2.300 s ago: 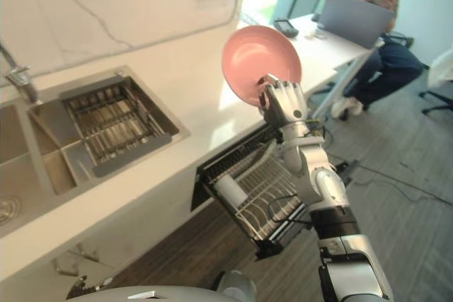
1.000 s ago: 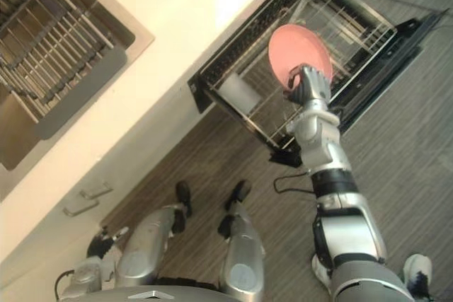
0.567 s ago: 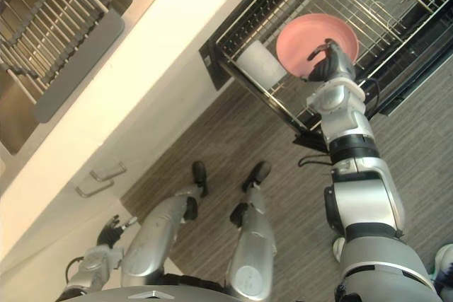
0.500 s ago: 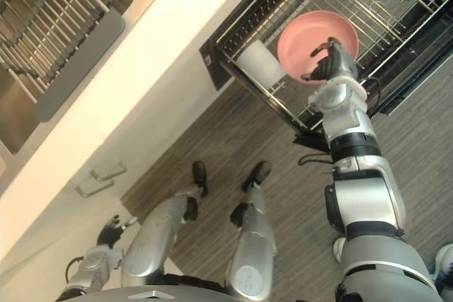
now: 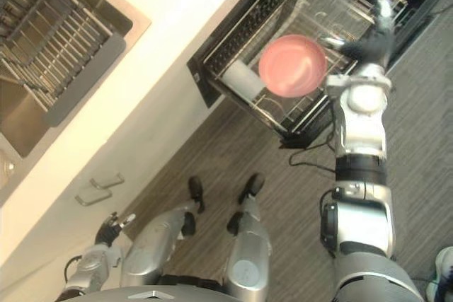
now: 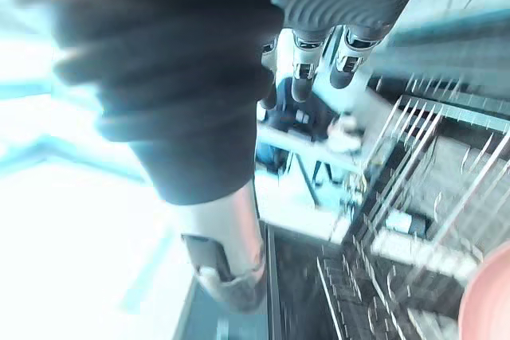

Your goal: Walk over to the sink, pick up the cup, carry it to the dishwasher, place the cup inside the dishwasher, then close the dishwasher door

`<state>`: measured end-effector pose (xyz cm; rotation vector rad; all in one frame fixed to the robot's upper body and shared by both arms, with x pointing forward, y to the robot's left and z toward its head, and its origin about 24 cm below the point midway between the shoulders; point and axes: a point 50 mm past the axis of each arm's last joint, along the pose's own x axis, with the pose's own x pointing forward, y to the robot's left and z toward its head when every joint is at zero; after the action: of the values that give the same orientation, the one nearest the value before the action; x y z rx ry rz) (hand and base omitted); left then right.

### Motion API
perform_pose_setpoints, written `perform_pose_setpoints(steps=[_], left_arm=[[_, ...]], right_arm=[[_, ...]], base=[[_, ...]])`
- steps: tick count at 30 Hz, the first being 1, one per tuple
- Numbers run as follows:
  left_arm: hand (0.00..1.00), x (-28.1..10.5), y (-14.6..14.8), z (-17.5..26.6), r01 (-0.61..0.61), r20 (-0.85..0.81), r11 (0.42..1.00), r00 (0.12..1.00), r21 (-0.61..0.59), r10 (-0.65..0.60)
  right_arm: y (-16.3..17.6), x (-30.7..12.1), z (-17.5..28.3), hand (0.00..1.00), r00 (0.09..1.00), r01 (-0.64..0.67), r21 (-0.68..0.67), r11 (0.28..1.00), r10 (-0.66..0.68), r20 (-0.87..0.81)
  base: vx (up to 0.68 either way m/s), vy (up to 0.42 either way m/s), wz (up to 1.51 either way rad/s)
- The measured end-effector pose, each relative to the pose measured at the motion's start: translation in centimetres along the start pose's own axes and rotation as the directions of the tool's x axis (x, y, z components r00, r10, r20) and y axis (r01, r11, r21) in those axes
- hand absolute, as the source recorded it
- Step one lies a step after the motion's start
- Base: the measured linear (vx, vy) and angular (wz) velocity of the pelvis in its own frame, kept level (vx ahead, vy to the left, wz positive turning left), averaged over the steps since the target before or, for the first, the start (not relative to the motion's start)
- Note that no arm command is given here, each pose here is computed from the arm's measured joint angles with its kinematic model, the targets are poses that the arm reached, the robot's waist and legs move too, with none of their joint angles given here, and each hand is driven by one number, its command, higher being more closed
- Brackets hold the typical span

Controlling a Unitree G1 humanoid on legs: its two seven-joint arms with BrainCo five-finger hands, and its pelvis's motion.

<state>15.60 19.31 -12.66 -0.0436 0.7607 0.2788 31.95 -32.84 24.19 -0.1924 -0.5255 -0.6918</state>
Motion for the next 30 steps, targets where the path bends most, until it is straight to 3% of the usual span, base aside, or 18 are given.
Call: perform_pose_setpoints(steps=[5, 10, 16, 24, 30], left_arm=[[0.0, -0.4, 1.1, -1.3, -0.063, -0.038, 0.998, 0.997, -0.011, 0.062], [0.0, -0.5, 1.6, -2.4, -0.089, -0.106, 0.992, 0.991, -0.092, 0.079], [0.0, -0.6, 1.7, -3.0, -0.095, -0.138, 0.992, 0.987, -0.086, 0.082], [0.0, -0.6, 0.1, -3.1, -0.045, -0.156, 0.997, 0.987, -0.068, 0.034], [0.0, -0.6, -1.0, -2.8, -0.002, -0.156, 0.997, 0.988, -0.074, -0.009]], right_arm=[[-5.6, -2.3, -4.2, 1.0, 0.921, 0.362, 0.145, 0.921, -0.329, -0.207], [-8.3, -7.1, -11.8, 1.0, 0.728, 0.563, 0.196, 0.803, -0.369, -0.578], [-6.5, -8.8, -14.5, 1.0, 0.659, 0.56, 0.282, 0.779, -0.212, -0.722], [-1.4, -3.2, -11.2, 1.0, 0.735, 0.374, 0.439, 0.817, 0.028, -0.678], [-1.3, -0.4, -9.3, 1.0, 0.743, 0.319, 0.362, 0.876, 0.006, -0.669]], base=[[0.06, 0.015, -0.16], [0.04, 0.015, -0.04], [0.0, 0.008, 0.05], [0.02, 0.009, 0.14], [0.01, -0.009, 0.19]])
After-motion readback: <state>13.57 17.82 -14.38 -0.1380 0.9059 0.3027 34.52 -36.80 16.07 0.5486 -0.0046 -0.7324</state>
